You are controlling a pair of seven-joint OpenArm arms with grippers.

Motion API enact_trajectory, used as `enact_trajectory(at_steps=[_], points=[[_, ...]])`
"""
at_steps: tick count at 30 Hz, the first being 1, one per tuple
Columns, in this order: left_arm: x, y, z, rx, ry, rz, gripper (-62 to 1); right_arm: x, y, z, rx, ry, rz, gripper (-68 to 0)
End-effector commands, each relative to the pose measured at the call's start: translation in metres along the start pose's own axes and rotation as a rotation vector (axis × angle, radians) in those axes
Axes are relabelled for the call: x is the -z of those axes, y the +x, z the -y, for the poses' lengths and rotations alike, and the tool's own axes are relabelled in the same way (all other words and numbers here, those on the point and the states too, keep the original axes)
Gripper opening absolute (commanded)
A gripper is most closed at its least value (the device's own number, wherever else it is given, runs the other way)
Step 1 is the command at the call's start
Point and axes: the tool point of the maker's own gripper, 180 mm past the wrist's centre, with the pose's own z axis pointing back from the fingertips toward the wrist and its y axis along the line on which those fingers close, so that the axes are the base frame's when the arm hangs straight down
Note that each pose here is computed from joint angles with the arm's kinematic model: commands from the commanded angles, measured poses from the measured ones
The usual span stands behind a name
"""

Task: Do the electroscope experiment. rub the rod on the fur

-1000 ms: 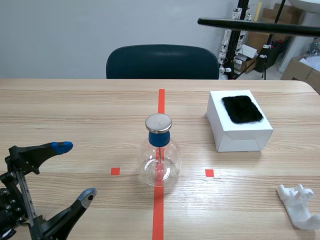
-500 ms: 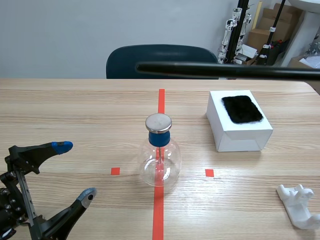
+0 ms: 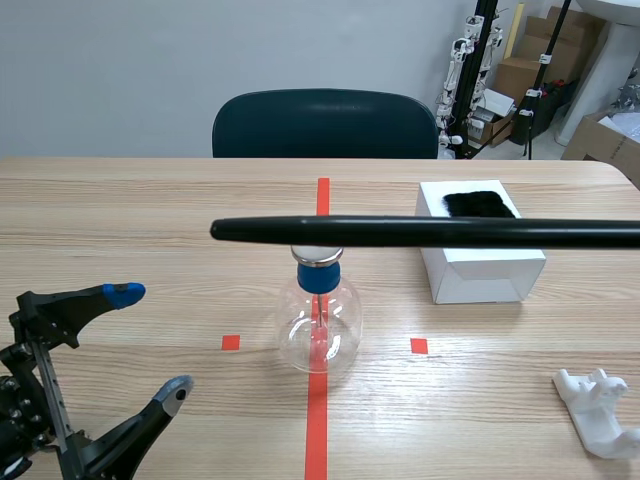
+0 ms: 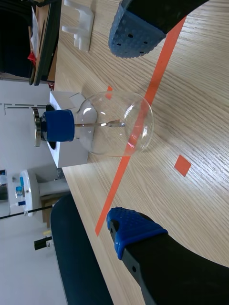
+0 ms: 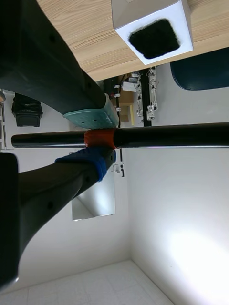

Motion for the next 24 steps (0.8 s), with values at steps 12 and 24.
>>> enact_trajectory(at_steps=[12,24], points=[[0.001,0.007,-0.005,0.014,0.008,0.029,1.4,0.001,-0.002,0.006,-0.014,-0.024,-0.003,-66.9],[0.001,0.007,-0.005,0.014,0.008,0.029,1.4,0.000,-0.014,0.012,-0.042,-0.046,-0.055,-66.9]])
